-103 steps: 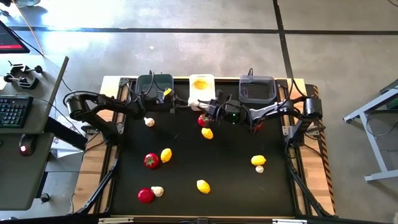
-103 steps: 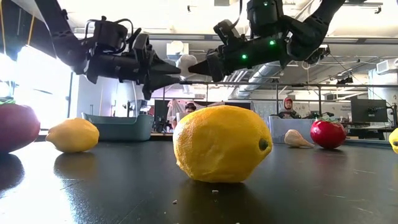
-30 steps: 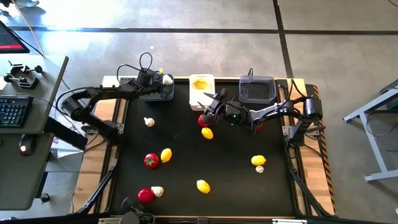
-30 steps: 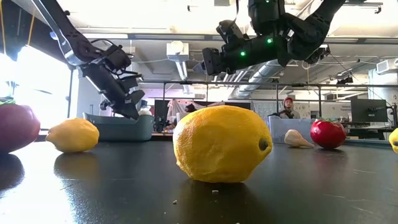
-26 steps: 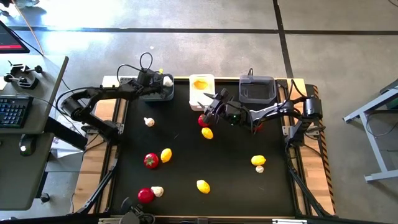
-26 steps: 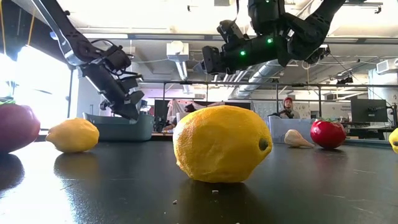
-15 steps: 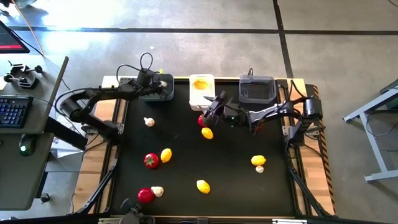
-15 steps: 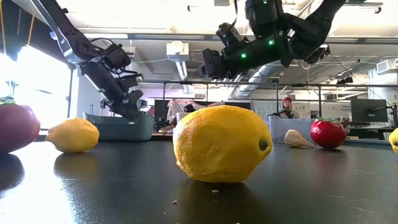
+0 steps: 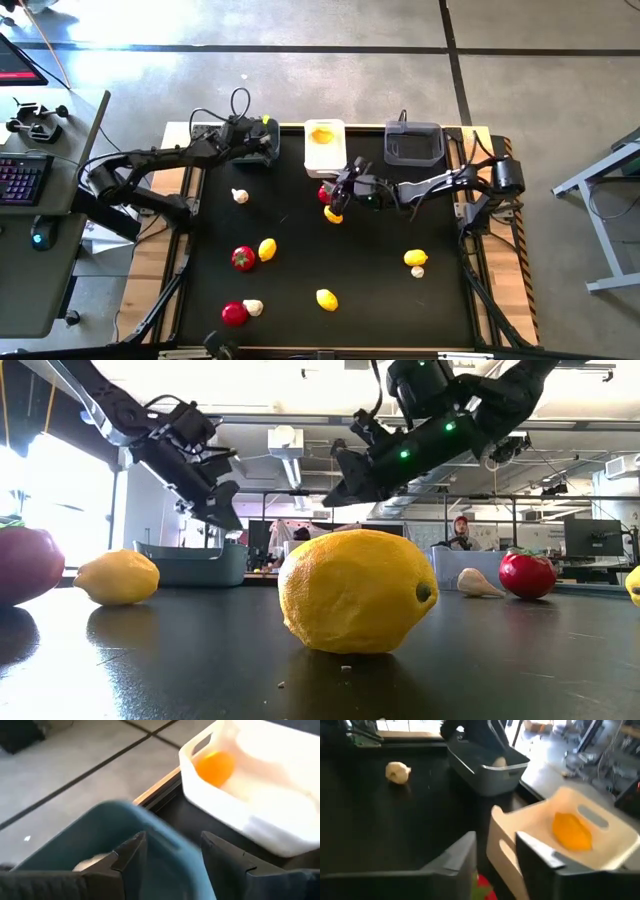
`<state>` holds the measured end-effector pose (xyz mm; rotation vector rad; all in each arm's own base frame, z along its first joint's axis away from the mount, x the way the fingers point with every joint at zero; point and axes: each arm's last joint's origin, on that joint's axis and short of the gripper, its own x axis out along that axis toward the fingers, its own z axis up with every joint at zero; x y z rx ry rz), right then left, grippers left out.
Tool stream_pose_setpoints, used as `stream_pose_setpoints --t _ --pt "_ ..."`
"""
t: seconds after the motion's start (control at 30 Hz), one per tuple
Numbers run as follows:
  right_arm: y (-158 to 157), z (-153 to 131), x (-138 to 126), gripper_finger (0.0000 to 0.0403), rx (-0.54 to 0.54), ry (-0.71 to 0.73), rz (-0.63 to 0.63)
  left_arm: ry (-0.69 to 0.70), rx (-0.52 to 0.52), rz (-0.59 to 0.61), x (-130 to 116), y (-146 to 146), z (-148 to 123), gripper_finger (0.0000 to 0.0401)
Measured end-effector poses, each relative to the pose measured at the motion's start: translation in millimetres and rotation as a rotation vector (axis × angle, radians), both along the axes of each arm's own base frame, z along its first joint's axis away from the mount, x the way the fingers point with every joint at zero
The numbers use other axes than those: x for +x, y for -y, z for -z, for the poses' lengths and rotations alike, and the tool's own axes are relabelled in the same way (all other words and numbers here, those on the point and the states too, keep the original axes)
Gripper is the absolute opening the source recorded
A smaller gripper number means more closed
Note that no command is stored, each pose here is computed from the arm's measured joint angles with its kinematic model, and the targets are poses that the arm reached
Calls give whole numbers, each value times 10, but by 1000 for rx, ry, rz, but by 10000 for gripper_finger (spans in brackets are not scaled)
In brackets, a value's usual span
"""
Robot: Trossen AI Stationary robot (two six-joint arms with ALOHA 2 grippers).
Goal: Sort produce into baskets
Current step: Put the red tomato into the transparent bin
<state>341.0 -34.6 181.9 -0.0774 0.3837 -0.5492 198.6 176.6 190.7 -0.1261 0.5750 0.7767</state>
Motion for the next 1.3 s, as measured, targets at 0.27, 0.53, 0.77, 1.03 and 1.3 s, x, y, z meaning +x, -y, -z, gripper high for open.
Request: stream_pose_setpoints --t 0.27,0.53,0.77,1.03,1.3 --pt "-5 -63 -109 23 185 -30 -65 182 135 84 80 228 89 120" --pt "-1 43 -143 159 284 -79 -18 317 256 157 18 460 192 90" --pt "15 37 -146 292 328 -25 66 340 254 178 11 535 226 85" --pt "25 34 -146 341 310 -25 77 347 252 181 18 546 223 85" --pt "30 182 -82 342 301 -51 75 379 275 180 22 543 185 85"
